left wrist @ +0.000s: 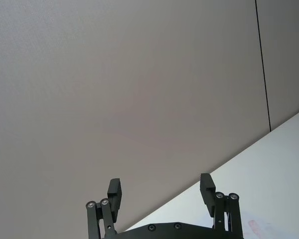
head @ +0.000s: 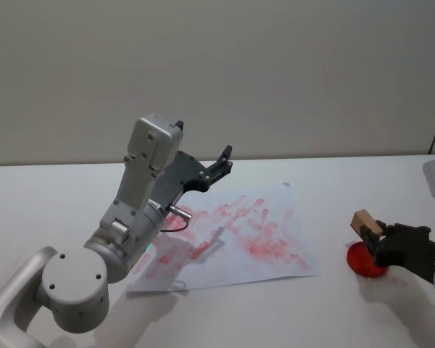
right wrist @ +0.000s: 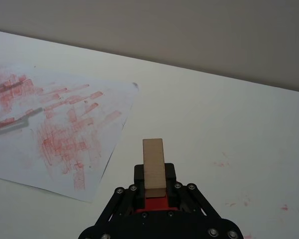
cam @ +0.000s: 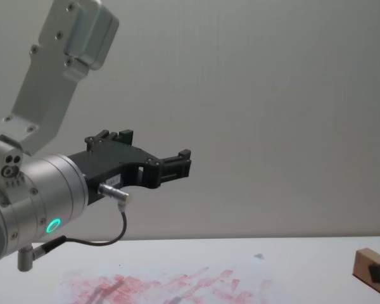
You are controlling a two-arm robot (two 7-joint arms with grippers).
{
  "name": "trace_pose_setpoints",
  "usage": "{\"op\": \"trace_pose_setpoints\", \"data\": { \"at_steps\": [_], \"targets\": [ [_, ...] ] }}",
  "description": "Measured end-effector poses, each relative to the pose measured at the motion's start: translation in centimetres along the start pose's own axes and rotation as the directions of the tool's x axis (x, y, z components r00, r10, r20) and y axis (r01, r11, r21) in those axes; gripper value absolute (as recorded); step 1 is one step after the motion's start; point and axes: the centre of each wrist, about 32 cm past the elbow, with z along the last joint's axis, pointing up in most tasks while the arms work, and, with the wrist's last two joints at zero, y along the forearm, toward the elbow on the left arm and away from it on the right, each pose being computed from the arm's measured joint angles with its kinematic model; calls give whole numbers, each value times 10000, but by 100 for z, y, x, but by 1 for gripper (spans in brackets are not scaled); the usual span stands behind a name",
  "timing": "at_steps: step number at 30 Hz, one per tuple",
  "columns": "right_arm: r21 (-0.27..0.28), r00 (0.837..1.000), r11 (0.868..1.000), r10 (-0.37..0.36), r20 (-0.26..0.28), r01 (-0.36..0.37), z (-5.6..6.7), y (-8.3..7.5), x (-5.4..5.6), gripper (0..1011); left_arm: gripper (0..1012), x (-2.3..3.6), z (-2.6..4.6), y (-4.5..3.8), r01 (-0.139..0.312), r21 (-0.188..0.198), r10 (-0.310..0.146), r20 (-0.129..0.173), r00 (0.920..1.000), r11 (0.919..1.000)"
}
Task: Use the one hand to pick up the stamp and affix it onto the A4 paper.
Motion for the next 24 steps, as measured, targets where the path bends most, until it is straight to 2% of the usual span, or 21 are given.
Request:
{"op": "trace_pose_setpoints", "data": {
  "at_steps": [14,24],
  "targets": [
    [-342,9986,9989,300,-424,-315,-35,80,-13,216,1001,0,0,0,0,0,0,0,10000,10000],
    [-459,9986,9988,127,-507,-150,-70,91,-31,216,1001,0,0,0,-1,0,1,0,10000,10000]
  ]
}}
